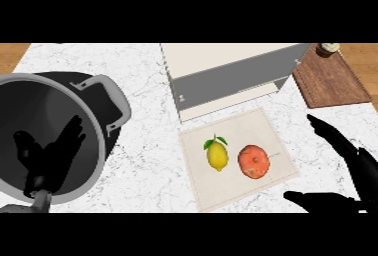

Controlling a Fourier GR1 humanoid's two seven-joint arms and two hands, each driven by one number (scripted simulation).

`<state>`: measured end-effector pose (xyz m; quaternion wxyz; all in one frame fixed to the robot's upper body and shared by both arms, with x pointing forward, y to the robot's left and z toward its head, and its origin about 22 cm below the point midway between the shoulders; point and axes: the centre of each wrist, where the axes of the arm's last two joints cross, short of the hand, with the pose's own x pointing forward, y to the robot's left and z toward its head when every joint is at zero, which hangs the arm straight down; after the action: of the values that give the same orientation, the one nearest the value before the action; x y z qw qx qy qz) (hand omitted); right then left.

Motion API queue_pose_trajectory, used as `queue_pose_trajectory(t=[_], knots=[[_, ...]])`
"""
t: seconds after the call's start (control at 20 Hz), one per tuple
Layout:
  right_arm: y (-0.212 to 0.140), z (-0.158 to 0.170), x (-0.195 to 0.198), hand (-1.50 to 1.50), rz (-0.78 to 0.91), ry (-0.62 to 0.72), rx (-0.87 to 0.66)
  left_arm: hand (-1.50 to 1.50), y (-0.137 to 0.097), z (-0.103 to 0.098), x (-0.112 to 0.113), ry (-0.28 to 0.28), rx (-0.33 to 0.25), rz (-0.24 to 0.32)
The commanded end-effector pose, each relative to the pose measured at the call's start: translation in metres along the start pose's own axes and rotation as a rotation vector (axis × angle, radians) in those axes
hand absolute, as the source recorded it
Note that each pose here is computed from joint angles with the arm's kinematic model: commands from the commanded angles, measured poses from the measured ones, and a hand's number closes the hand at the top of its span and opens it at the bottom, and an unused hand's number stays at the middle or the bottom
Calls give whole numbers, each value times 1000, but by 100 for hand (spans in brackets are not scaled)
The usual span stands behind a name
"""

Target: Pick the lemon from the placemat and place it in the tiered shelf

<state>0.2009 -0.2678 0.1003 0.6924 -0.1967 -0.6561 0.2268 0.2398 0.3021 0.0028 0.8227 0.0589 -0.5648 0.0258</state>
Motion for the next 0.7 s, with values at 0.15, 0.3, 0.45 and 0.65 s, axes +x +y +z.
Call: queue_pose_trajectory(t=[0.15,0.3,0.45,0.65], knots=[[13,4,65,-150,138,116,54,0,-6,0,-24,93,-31,-8],[25,-1,81,-150,179,198,9,0,-4,-14,-10,75,-30,-8],[41,-17,103,-150,202,241,-33,0,-14,-11,-19,79,-45,3],[73,-37,115,-150,291,306,-41,0,-22,-11,-22,84,-50,-7]])
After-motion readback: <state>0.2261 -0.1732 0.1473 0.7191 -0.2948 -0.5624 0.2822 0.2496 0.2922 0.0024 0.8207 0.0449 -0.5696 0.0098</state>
